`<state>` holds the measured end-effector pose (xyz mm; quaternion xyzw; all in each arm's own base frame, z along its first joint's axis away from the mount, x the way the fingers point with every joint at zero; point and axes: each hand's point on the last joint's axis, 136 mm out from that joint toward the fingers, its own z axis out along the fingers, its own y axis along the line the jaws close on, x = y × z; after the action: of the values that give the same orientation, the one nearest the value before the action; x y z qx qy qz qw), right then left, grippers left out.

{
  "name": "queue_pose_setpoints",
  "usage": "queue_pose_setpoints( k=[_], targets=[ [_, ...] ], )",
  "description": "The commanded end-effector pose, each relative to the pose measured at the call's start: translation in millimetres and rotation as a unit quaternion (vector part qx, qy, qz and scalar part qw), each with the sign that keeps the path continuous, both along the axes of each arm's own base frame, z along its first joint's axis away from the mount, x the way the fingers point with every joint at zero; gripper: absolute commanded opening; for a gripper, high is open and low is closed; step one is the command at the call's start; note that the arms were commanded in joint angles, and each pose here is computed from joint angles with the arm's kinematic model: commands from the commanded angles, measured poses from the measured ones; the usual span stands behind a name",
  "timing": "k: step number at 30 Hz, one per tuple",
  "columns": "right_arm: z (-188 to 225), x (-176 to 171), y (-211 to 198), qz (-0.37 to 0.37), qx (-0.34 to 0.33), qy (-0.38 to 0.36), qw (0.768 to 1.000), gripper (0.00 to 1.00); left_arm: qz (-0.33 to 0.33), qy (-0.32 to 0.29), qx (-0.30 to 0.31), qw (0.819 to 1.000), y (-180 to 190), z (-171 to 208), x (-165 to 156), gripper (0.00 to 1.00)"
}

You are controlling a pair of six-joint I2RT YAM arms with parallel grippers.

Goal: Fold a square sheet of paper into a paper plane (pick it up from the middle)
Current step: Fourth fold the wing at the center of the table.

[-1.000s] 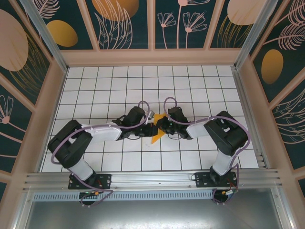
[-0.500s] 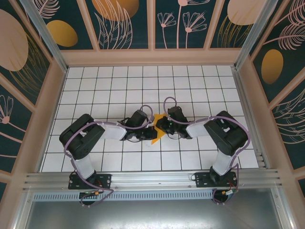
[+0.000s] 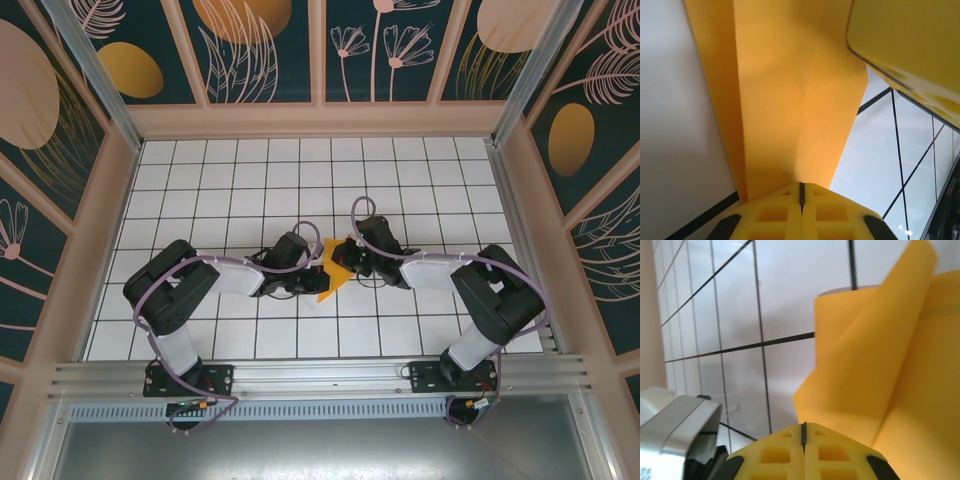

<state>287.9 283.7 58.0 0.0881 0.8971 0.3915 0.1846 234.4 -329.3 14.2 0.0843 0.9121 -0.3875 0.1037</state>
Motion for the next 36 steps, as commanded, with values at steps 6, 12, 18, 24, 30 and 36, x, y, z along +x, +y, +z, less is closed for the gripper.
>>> queue_pose_setpoints(
  k=[6, 12, 18, 24, 30, 36],
  targets=[
    [-21.9, -11.7, 13.3, 0.032, 0.005, 0.021, 0.999, 0.00, 0.003, 0.054, 0.082, 0.995, 31.9, -45.7, -24.9, 0.00],
    [-52.7, -7.4, -2.1, 0.007, -0.040, 0.037, 0.998, 0.00, 0.002, 0.054, 0.088, 0.995, 34.1, -46.8, -26.0, 0.00],
    [-61.2, 9.9, -21.0, -0.015, -0.062, 0.040, 0.997, 0.01, -0.002, 0.056, 0.109, 0.992, 44.2, -53.1, -32.6, 0.00],
    [-59.9, 34.6, -34.0, -0.029, -0.060, 0.034, 0.997, 0.02, -0.002, 0.059, 0.123, 0.991, 51.0, -59.4, -36.1, 0.00],
    [-59.2, 66.0, -61.5, -0.065, -0.070, 0.028, 0.995, 0.03, -0.002, 0.059, 0.124, 0.991, 52.5, -59.5, -37.6, 0.00],
    [-62.0, 88.2, -76.6, -0.077, -0.069, 0.031, 0.994, 0.03, -0.002, 0.058, 0.122, 0.991, 52.6, -58.5, -37.9, 0.00]
  ],
)
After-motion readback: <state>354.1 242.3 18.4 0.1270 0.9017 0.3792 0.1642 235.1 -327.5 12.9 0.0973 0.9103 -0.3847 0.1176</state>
